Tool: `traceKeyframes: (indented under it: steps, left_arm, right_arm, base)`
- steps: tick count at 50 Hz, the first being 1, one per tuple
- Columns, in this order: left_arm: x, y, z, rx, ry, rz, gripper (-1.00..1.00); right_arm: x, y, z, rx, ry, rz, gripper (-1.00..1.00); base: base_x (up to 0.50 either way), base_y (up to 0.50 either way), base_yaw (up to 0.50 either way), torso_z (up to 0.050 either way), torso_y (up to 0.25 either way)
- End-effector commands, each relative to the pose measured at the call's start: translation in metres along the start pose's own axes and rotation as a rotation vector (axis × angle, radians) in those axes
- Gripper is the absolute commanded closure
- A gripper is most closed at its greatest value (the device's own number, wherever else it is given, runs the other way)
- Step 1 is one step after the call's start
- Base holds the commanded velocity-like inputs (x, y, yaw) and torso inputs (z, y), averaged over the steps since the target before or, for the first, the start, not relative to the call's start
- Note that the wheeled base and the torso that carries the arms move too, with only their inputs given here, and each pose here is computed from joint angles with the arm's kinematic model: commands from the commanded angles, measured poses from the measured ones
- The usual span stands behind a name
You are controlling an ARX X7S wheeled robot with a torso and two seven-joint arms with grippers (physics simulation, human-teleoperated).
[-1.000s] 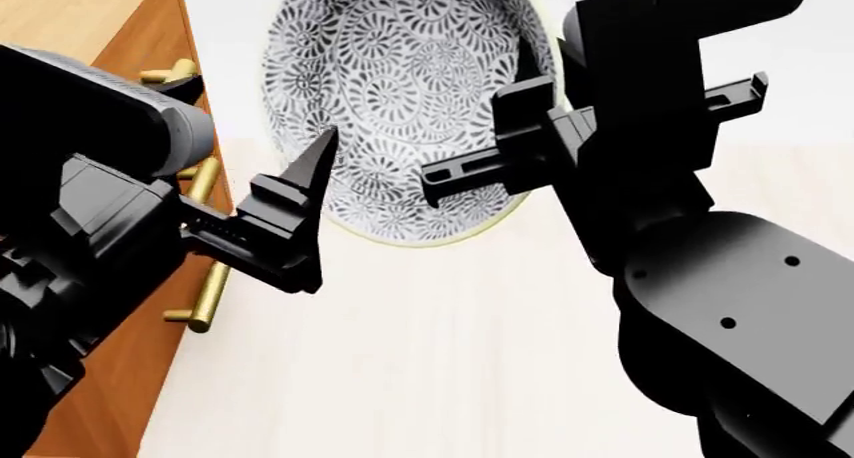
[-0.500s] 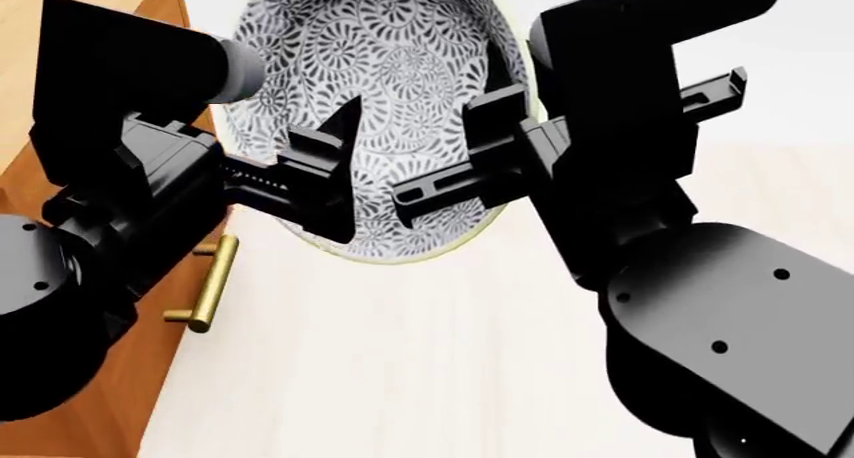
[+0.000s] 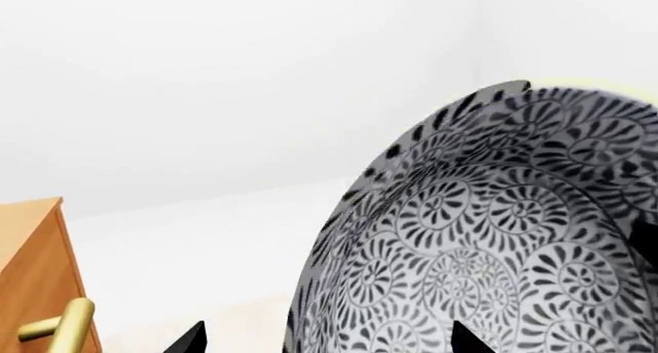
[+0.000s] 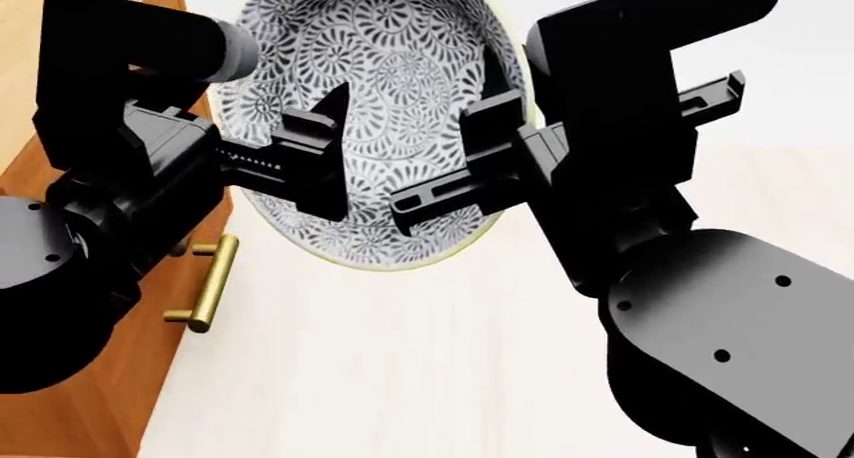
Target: Put the bowl on top of the cabinet.
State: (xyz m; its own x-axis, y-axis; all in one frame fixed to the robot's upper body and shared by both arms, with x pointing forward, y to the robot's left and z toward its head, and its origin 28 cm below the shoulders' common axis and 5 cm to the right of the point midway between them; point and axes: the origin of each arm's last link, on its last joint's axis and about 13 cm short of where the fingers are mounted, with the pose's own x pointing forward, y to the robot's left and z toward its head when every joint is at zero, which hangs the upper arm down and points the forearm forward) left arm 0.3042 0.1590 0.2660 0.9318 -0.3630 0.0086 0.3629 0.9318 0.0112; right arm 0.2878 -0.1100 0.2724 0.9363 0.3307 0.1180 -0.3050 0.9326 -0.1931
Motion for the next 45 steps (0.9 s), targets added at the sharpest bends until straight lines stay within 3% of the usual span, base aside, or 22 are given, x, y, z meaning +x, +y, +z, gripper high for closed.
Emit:
traceKeyframes:
  steps: [1,21,22,40,45]
  left_arm:
    - [0.012,0.005,-0.003,-0.012,0.015,0.018,-1.00]
    - [0.025,0.013,-0.014,-0.037,0.054,0.028,-1.00]
    - [0.024,0.013,-0.013,-0.016,0.030,0.052,1.00]
    - [0.011,0.007,-0.006,-0.013,0.001,-0.038,1.00]
    - [0.010,0.005,-0.001,-0.013,-0.017,-0.005,1.00]
  right_arm:
    - [-0.002,-0.003,0.005,-0.020,-0.022,-0.020,1.00]
    - [-0.003,-0.004,0.003,-0.022,-0.016,-0.026,1.00]
    - [-0.003,-0.004,0.002,-0.024,-0.015,-0.026,1.00]
    - [-0.001,-0.005,0.001,-0.024,-0.004,-0.042,1.00]
    - [-0.001,-0.007,0.001,-0.025,0.002,-0.053,1.00]
  base:
    - [0.00,0.00,0.00,0.000,0.000]
    - [0.00,0.00,0.00,0.000,0.001]
    - [0.00,0.00,0.00,0.000,0.000]
    - [0.00,0.00,0.00,0.001,0.001]
    - [0.00,0.00,0.00,0.000,0.000]
